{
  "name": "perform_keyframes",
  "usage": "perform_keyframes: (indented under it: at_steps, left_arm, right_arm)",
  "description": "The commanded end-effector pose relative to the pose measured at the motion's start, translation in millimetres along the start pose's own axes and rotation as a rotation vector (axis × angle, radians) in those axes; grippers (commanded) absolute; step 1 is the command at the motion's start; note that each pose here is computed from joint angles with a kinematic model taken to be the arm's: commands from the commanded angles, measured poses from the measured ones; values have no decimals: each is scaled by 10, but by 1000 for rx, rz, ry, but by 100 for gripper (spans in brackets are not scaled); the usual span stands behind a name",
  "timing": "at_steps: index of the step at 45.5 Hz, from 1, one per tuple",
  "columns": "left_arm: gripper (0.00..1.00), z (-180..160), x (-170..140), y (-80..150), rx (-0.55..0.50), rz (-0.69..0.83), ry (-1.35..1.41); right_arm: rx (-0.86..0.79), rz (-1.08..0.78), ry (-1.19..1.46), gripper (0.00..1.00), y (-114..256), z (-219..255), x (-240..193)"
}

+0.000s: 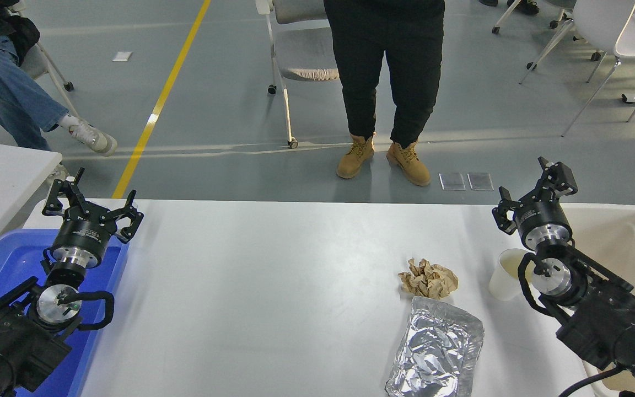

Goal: Clean the table surface

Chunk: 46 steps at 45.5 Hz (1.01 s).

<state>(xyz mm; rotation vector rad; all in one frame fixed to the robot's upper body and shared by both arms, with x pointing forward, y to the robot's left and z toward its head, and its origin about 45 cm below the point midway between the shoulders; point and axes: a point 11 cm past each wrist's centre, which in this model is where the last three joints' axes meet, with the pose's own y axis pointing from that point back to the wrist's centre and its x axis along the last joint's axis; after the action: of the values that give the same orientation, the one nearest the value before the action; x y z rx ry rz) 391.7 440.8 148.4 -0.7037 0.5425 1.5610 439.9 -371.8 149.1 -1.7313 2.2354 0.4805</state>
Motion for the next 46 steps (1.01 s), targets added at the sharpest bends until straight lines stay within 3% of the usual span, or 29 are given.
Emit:
perform_keyframes:
  at_steps: [1, 16, 32, 46]
  left_arm:
    - [100, -1, -3, -1, 0, -1, 1]
    - [100, 1, 1, 0, 0, 0, 0]
    - [100, 0, 1, 0, 0, 0, 0]
    - [100, 0, 1, 0, 0, 0, 0]
  right_arm:
    - [6, -2, 37, 98, -19, -35, 29]
    - [29, -39, 72, 98, -117, -189, -102]
    - [-7, -174, 374, 98, -197, -420, -141]
    - [85, -125, 594, 98, -333, -1192, 239]
